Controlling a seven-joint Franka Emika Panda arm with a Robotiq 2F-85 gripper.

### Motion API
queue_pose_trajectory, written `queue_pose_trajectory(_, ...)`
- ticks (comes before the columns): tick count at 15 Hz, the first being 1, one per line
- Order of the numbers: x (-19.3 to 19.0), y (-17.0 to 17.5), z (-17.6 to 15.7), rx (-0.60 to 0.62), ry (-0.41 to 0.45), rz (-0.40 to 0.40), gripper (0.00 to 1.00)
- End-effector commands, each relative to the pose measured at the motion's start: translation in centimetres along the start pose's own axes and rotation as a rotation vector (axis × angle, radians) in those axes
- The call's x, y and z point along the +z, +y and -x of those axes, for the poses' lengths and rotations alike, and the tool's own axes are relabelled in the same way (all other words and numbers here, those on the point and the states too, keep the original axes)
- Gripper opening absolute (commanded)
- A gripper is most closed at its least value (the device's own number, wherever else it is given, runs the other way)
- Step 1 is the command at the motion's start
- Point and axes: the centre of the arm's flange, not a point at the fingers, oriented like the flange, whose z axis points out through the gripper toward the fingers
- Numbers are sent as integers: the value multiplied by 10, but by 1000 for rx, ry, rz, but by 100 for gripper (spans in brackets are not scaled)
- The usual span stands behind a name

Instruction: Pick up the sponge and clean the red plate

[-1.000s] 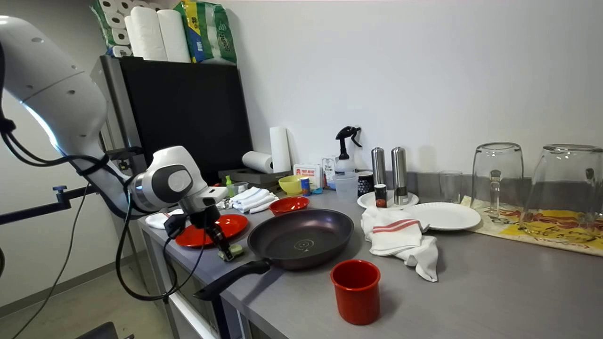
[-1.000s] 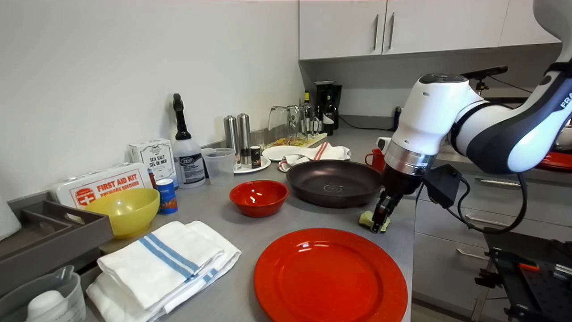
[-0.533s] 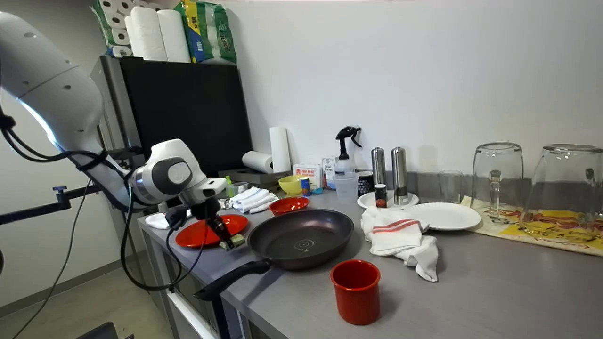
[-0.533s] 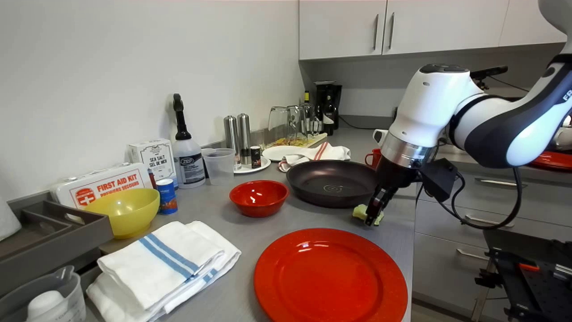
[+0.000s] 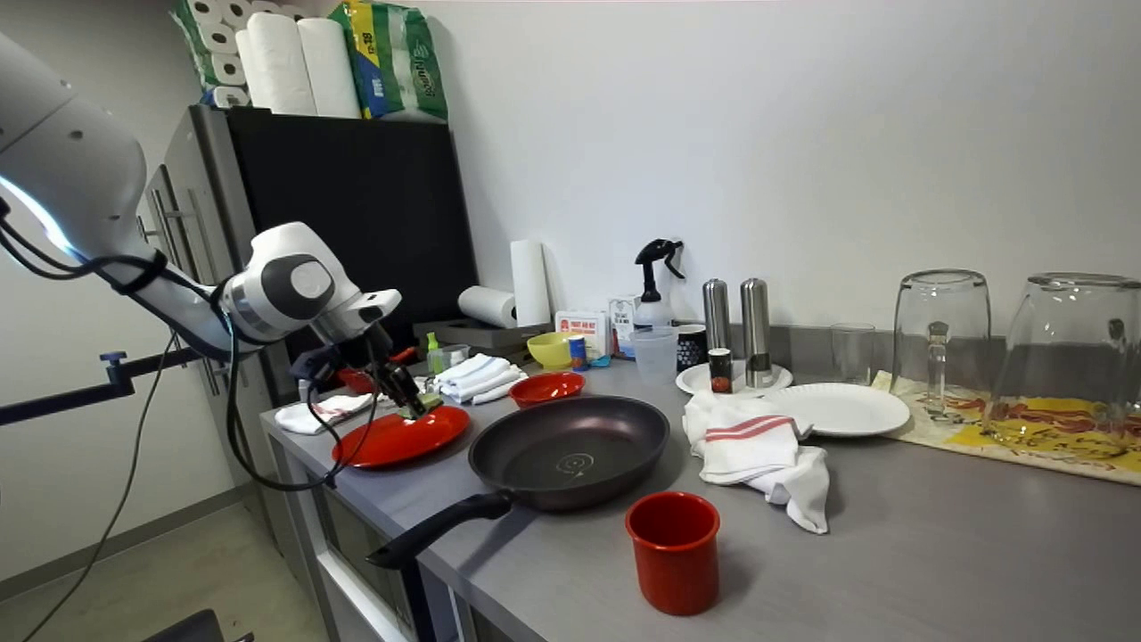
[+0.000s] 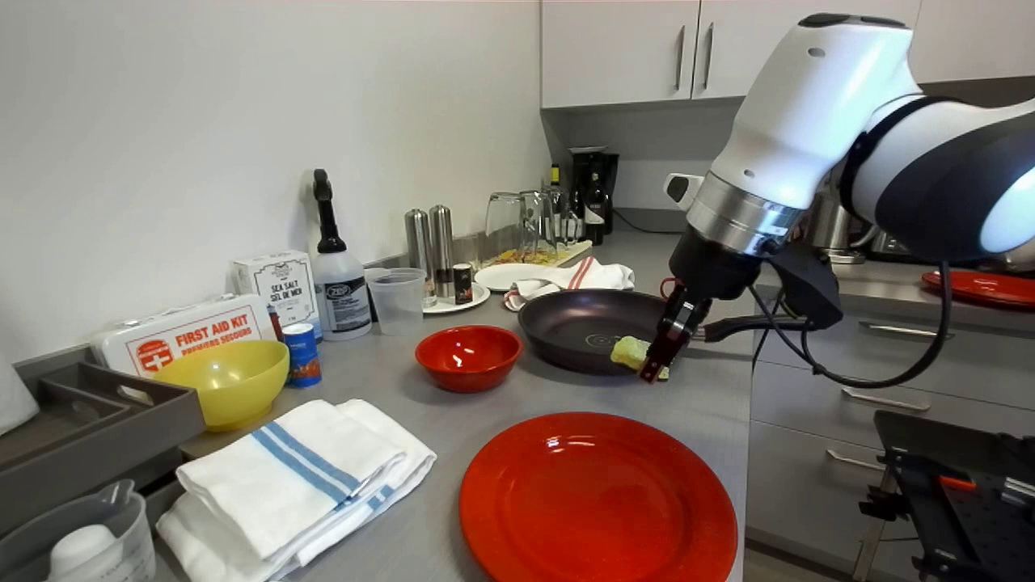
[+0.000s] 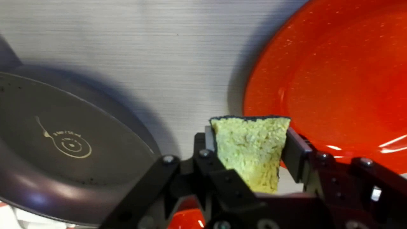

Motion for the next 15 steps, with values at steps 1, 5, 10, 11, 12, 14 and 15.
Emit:
queue_pose_trajectory(1,-11,-33,-7,-133,-23,-19,27)
queue_pose_trajectory(5,-4,-56,-7,-185,-32,-52,27)
queue_pose_trajectory(10,10,-66,-18,-52,-36,-65,27)
queue_pose_trajectory(11,13,-68,-21,-18,-42,-66,27)
queue_pose_trajectory(12,16,-70,-23,5,-48,-67,27)
queue_pose_trajectory(14,24,-77,-24,51,-65,-71,27)
queue_pose_trajectory(15,29,-81,-24,65,-73,-71,27)
